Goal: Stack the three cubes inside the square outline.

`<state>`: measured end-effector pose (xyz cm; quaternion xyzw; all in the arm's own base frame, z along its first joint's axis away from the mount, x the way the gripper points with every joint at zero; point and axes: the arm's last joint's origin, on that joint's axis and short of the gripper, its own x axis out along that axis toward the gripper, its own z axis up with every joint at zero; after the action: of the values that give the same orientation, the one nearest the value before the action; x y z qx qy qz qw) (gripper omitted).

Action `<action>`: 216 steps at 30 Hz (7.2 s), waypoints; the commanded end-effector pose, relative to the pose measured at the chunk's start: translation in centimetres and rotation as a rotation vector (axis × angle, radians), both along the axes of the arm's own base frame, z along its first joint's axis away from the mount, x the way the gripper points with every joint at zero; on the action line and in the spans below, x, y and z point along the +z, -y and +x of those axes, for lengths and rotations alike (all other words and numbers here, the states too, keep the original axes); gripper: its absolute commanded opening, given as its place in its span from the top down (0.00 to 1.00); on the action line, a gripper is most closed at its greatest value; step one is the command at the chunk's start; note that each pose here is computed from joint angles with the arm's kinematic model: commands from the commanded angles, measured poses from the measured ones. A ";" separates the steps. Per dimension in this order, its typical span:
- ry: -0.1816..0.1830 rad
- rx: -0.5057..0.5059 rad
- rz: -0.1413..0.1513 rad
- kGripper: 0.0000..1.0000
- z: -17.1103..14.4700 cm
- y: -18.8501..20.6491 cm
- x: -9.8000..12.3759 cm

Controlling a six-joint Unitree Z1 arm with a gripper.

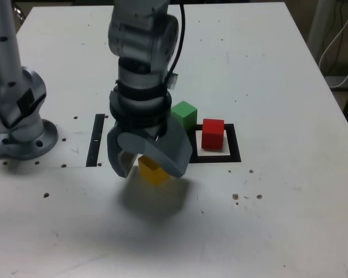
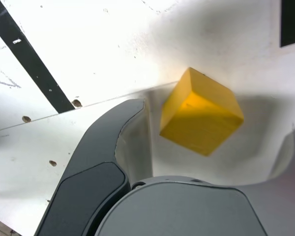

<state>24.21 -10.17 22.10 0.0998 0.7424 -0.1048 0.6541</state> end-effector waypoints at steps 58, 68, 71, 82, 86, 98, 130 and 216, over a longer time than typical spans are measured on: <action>0.053 -0.007 0.154 0.83 3.2 -1.1 7.9; 0.044 0.025 0.140 0.83 7.2 -4.5 9.5; 0.032 0.036 0.145 0.83 8.1 -5.4 8.9; 0.028 0.046 0.135 0.83 10.3 -5.8 6.8; 0.030 0.046 0.128 0.82 10.9 -5.9 6.2; 0.039 0.056 0.122 0.82 12.3 -6.3 4.3; -0.024 0.066 0.102 0.61 12.8 -7.2 1.8; -0.028 -0.351 0.175 0.02 3.3 -11.1 2.3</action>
<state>27.45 0.93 24.73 0.2820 0.7266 -0.1519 0.6078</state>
